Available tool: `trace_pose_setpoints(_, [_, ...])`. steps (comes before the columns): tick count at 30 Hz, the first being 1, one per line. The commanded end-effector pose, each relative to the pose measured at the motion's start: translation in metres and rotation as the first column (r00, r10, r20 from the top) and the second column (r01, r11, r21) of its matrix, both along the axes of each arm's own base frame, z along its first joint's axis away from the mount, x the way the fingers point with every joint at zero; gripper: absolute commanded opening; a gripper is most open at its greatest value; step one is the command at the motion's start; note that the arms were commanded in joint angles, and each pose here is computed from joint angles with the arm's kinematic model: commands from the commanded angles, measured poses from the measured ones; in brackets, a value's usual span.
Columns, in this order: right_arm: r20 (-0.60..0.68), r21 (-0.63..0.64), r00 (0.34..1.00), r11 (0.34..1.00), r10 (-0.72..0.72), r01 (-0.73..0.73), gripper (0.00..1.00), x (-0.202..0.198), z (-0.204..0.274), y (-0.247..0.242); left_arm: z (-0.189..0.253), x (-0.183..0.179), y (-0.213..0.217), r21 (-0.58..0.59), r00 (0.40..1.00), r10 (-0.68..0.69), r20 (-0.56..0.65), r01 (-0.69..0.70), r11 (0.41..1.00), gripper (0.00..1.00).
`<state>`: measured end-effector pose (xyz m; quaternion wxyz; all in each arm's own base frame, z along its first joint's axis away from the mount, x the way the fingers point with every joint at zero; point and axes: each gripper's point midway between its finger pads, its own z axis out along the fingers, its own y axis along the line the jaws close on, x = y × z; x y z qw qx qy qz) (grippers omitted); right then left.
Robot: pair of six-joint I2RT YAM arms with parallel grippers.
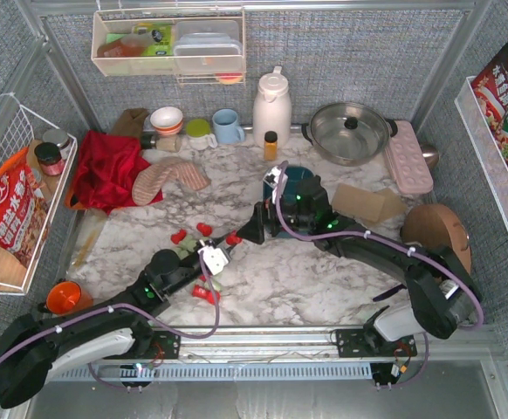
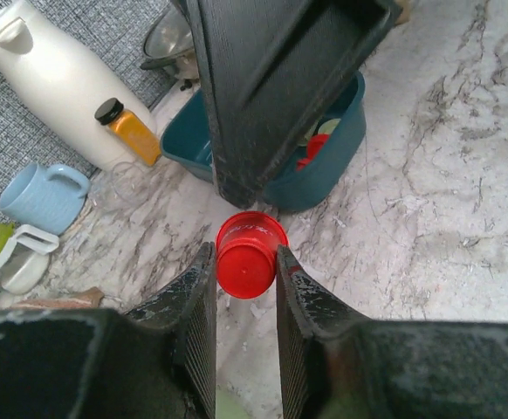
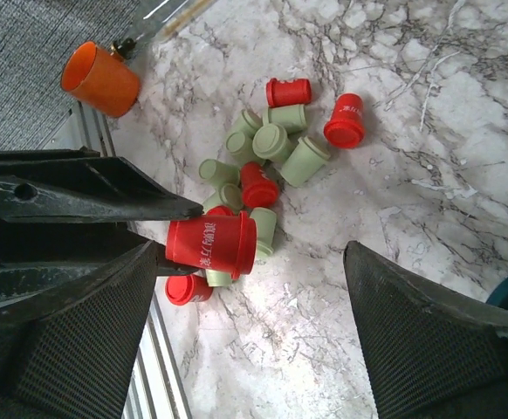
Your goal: Mix the coffee capsules in the storage basket
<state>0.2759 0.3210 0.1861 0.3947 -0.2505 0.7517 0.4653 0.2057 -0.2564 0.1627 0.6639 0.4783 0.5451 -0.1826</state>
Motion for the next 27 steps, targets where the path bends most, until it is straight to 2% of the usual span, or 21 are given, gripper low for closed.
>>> trace_pose_setpoints(1, [0.018,0.021,0.998,0.998,0.056,-0.056,0.91,-0.004,0.006,0.011,0.02,0.003,-0.001,-0.071,0.999,0.005,0.04,-0.002,0.997,0.17])
trace_pose_setpoints(11, [0.006,0.001,0.993,0.993,0.116,-0.116,0.89,-0.016,0.0,0.03,0.015,-0.001,-0.006,-0.065,0.999,-0.028,0.018,0.029,0.997,0.17])
trace_pose_setpoints(14, [-0.004,-0.011,0.993,0.993,0.118,-0.118,0.79,-0.016,-0.003,0.031,0.016,0.001,-0.005,-0.065,1.0,-0.019,0.024,0.02,0.998,0.18])
trace_pose_setpoints(17, [-0.017,-0.019,0.992,0.992,0.122,-0.122,0.63,-0.015,-0.005,0.032,0.018,0.003,-0.003,-0.067,1.0,-0.002,0.029,0.004,0.998,0.19])
trace_pose_setpoints(19, [-0.024,-0.022,0.992,0.992,0.123,-0.123,0.57,-0.015,-0.006,0.033,0.018,0.004,-0.002,-0.065,1.0,0.003,0.029,-0.002,0.998,0.2])
trace_pose_setpoints(22, [-0.025,-0.024,0.992,0.992,0.121,-0.122,0.43,-0.015,-0.006,0.033,0.017,0.005,-0.002,-0.064,1.0,0.008,0.024,-0.007,0.998,0.29])
trace_pose_setpoints(24, [-0.021,-0.041,0.995,0.994,0.102,-0.103,0.36,-0.012,-0.007,0.03,0.016,0.006,-0.002,-0.061,1.0,0.014,0.017,-0.013,0.998,0.42])
trace_pose_setpoints(27, [0.006,-0.099,1.0,0.995,0.012,-0.012,0.31,0.0,-0.012,0.016,0.012,0.006,-0.003,-0.031,1.0,0.012,-0.008,-0.013,0.999,0.61])
